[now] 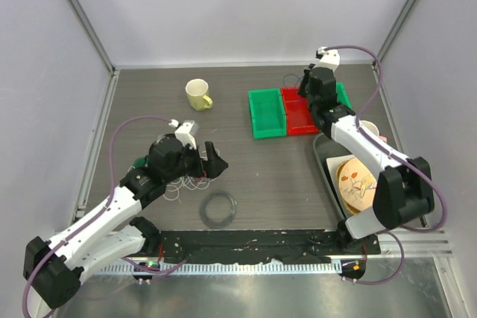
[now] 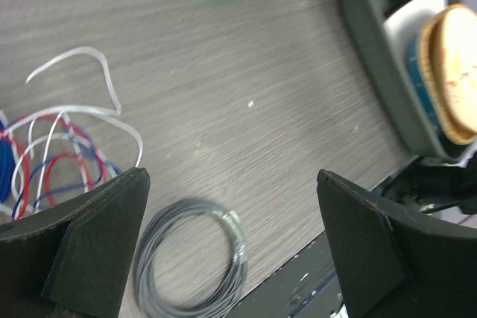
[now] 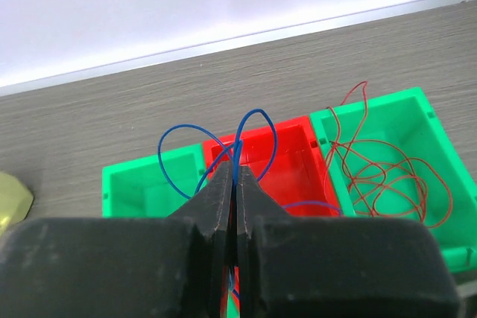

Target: Untangle the cables

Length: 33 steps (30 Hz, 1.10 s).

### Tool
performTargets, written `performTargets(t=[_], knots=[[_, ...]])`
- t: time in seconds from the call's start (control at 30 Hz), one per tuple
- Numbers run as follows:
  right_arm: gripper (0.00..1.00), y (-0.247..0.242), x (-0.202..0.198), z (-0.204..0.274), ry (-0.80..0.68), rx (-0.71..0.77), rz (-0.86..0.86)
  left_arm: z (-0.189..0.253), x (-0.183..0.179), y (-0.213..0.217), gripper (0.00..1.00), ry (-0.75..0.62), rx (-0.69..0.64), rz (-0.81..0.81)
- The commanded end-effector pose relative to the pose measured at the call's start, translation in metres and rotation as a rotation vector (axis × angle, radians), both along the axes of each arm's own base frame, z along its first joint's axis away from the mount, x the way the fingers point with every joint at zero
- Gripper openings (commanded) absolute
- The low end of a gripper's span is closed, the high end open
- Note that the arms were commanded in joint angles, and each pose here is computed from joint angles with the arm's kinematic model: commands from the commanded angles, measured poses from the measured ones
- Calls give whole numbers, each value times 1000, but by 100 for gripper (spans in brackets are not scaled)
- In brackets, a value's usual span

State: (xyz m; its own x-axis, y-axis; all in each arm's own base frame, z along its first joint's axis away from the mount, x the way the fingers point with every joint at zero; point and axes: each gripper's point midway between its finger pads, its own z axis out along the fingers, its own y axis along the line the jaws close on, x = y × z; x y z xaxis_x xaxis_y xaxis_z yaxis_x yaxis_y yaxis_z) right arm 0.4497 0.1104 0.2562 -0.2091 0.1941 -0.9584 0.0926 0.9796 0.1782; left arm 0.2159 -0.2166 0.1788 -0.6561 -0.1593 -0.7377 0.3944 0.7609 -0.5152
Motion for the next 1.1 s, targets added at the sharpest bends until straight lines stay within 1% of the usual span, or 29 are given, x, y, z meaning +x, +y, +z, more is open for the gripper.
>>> performTargets(t=[0.0,0.1,0.13,0.33,0.5,0.6,0.67,0.7,0.73,0.8,0.9,0.93,0.97,1.0,1.03,1.07], knots=[[1,3,34,34,-123,61,10,-21,-2,17,100,45,45,81],[1,-4,47,17,-96,70,-44,-27,-3,23,100,51,74,98],[1,-11,49,4,-73,53,-85,-27,1,28,100,41,89,131],[1,-38,42,-48,16,3,-234,-31,4,32,100,42,111,154],[1,-31,36,-89,100,9,-199,-37,10,38,100,54,148,199],[1,-32,34,-115,153,9,-215,-39,16,49,100,57,185,266],[2,-32,34,-123,180,-5,-216,-42,16,56,100,66,206,298],[4,-30,34,-133,210,-12,-200,-40,17,59,100,59,212,318],[7,-28,35,-133,213,-11,-195,-41,17,61,100,63,215,325],[9,-24,39,-134,227,-20,-171,-40,17,63,100,63,212,339],[16,-23,40,-128,239,-34,-157,-38,16,65,100,60,206,351],[26,-22,40,-123,234,-34,-153,-39,17,68,100,62,214,364],[32,-21,39,-119,232,-35,-147,-39,17,69,100,63,217,372],[35,-20,39,-114,233,-41,-135,-39,17,70,100,64,216,379],[43,-18,38,-105,222,-33,-119,-40,17,69,100,68,217,375],[46,-16,37,-99,215,-27,-101,-39,17,68,100,69,213,370]])
